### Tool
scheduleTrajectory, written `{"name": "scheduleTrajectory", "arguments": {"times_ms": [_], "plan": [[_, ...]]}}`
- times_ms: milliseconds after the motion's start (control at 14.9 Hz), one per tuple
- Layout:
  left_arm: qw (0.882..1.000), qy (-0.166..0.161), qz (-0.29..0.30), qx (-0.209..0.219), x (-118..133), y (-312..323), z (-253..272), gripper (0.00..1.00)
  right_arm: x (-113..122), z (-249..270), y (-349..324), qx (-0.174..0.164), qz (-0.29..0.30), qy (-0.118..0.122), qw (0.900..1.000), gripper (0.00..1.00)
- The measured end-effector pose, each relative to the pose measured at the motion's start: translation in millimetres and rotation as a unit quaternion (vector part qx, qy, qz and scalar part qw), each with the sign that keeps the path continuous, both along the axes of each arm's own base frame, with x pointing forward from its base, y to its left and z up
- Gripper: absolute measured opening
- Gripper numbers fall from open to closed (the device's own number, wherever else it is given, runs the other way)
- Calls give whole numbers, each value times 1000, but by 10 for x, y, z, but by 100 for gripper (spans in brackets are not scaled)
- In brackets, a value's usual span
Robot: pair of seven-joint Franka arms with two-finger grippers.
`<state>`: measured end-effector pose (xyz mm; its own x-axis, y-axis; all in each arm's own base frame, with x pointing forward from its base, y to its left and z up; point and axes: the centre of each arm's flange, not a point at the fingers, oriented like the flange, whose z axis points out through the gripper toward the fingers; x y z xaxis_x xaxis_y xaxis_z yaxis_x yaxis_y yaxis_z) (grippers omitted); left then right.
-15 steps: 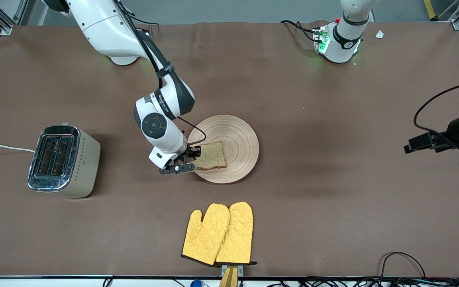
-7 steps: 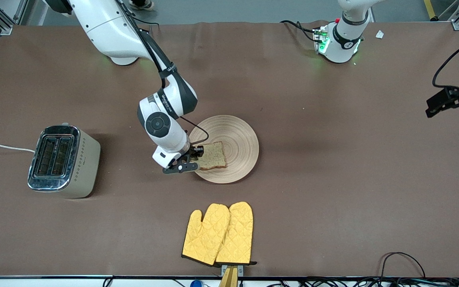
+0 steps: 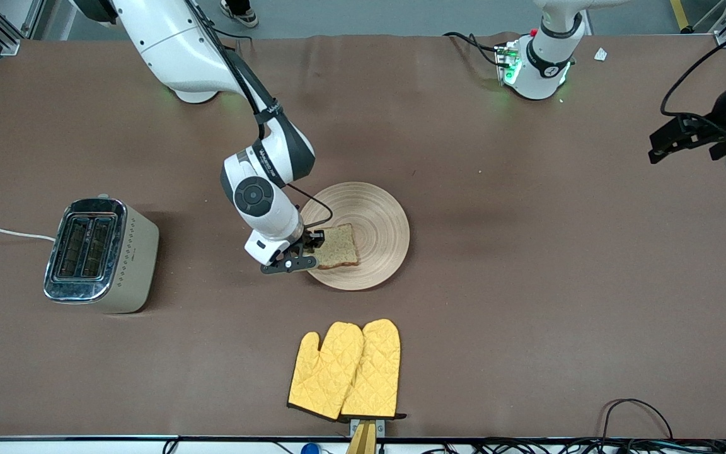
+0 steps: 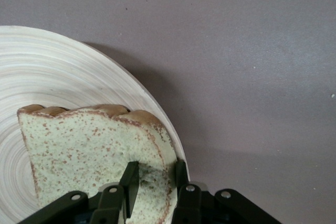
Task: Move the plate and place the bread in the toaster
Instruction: 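Grasp the bread slice with the right gripper while the left gripper withdraws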
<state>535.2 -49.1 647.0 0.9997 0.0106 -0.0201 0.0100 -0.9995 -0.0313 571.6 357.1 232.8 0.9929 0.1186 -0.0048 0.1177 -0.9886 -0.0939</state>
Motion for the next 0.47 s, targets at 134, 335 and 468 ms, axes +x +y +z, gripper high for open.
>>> {"name": "scheduleTrajectory", "arguments": {"times_ms": [134,335,468], "plan": [[1000,-7,-7,-1,-108,-87,41,100,-3,-28,-6,1,-1,-3,1000,32],[1000,-17,-14,-2,-117,-146,10,100,-14,-67,-31,0,-2,-5,1000,22],[1000,-17,-14,-2,-77,-132,-41,100,-17,-72,-34,0,-2,-4,1000,17]]}}
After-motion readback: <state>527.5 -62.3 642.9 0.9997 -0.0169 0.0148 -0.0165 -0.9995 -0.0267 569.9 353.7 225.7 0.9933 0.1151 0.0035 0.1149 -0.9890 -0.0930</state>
